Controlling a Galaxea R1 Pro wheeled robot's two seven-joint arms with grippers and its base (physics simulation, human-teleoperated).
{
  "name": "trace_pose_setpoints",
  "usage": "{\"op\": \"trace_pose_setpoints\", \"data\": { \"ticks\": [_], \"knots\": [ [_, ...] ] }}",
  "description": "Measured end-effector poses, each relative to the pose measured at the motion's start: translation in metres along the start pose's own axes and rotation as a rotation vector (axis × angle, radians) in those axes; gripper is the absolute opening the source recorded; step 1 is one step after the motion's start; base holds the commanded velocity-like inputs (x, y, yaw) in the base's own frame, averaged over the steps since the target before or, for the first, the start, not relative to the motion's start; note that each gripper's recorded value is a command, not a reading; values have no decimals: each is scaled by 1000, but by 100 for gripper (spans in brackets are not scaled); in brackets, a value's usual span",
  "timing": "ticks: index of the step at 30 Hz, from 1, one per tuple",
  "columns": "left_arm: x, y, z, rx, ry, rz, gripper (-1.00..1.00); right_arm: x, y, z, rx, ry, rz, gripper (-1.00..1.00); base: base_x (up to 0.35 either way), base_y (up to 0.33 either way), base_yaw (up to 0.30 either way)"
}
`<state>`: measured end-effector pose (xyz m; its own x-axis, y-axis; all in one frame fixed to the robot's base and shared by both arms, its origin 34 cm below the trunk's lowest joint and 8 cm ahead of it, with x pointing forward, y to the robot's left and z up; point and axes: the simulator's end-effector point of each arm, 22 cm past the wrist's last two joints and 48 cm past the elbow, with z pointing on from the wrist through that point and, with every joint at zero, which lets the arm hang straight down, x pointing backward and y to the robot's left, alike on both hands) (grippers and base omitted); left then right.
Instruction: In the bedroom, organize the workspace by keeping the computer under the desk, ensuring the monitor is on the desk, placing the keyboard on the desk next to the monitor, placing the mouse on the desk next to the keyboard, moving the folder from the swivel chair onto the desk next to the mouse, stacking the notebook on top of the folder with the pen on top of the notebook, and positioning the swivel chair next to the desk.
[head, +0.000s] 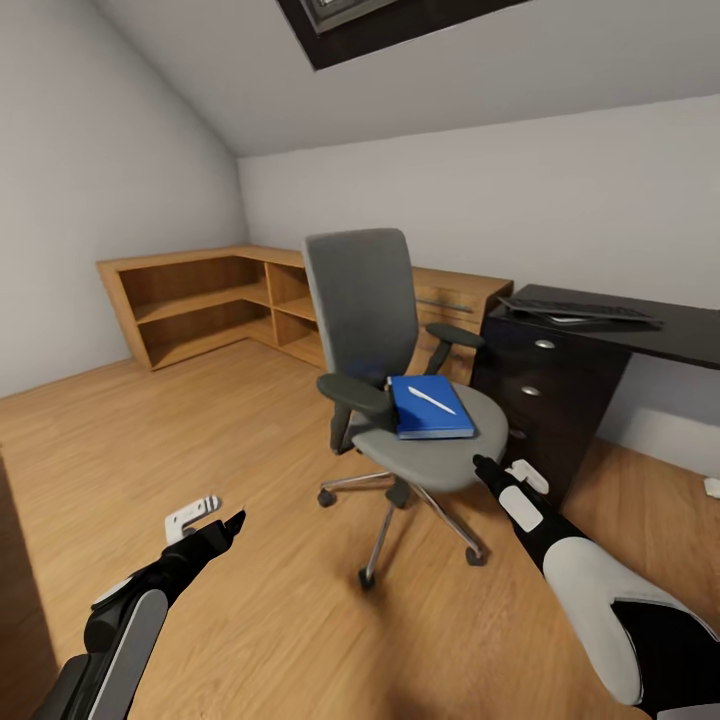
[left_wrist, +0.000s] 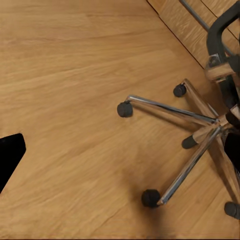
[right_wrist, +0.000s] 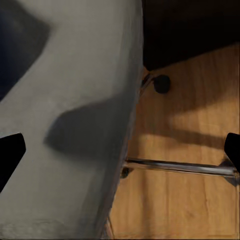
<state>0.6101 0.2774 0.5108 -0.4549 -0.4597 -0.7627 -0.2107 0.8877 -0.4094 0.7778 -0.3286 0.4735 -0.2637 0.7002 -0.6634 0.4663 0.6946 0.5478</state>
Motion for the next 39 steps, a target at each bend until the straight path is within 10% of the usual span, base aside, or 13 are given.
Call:
{"op": "trace_pose_setpoints", "data": {
  "ticks": [39],
  "knots": [
    [0, -1, -1, 2, -1, 1, 100, -9, 9, -1, -19, -18, 1, 100, 232, -1, 41]
  ]
}}
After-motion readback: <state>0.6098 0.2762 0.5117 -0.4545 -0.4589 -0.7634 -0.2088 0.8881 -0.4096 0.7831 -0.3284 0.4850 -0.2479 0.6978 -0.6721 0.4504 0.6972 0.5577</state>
